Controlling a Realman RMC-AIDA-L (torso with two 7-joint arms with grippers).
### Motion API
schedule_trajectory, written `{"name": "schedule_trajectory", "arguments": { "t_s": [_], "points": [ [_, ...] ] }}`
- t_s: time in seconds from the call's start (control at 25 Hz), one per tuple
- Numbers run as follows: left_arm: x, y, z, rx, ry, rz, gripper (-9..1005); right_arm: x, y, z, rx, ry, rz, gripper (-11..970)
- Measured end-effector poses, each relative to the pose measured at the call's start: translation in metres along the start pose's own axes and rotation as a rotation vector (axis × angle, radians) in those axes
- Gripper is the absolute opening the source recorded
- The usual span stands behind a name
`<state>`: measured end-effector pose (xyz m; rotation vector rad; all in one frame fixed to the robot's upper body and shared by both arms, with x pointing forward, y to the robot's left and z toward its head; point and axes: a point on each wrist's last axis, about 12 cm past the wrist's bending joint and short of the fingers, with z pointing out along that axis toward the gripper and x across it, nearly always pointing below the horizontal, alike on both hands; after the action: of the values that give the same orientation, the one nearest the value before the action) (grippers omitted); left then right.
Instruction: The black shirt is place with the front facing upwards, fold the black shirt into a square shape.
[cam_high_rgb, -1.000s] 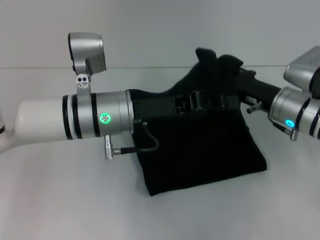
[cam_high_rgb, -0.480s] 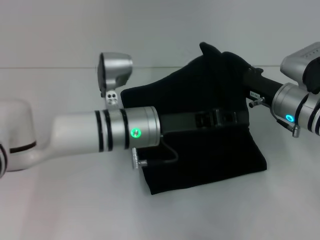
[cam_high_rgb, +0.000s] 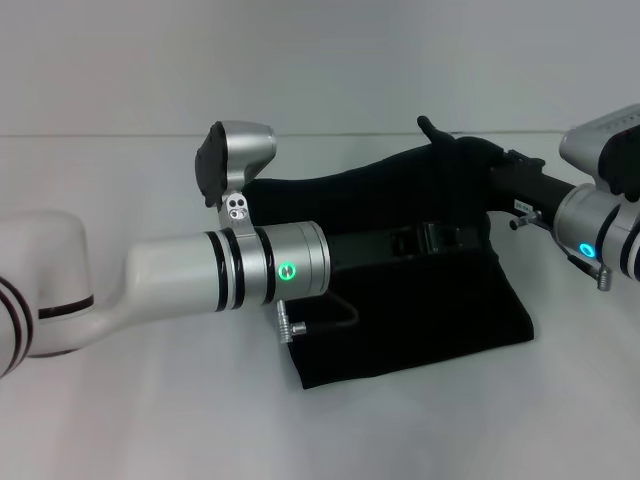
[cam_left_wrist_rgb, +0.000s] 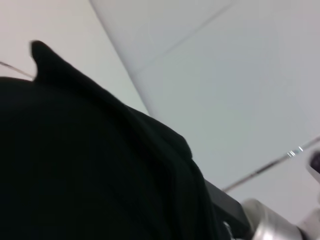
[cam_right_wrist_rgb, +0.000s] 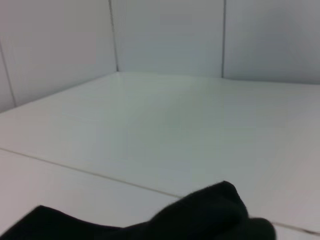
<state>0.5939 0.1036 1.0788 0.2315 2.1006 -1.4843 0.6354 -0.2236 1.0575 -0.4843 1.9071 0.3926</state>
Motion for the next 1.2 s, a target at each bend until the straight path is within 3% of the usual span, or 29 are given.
{"name": "schedule_trajectory", "arguments": {
  "t_s": [0.4, 0.68, 0.92, 1.0, 1.2],
  "points": [
    [-0.003, 0.008, 0.0, -0.064, -0.043, -0.022, 60, 0.017, -0.007, -0.01, 0.037, 0.031, 0.041, 838],
    [0.001, 0.003, -0.001, -0.014, -0.027, -0.024, 150, 0.038, -0.029, -0.041, 0.141, -0.076, 0.257, 838],
    [0.002, 0.001, -0.013, 0.054, -0.036, -0.014, 257, 0.051, -0.039, -0.078, 0.154, -0.258, 0.394, 838],
    [0.001, 0.001, -0.023, 0.084, -0.044, 0.008, 499, 0.051, -0.038, -0.087, 0.128, -0.319, 0.406, 838],
    [0.004, 0.012, -0.071, 0.12, -0.101, 0.061, 697, 0.036, -0.021, -0.088, -0.034, -0.397, 0.343, 838]
  ]
}}
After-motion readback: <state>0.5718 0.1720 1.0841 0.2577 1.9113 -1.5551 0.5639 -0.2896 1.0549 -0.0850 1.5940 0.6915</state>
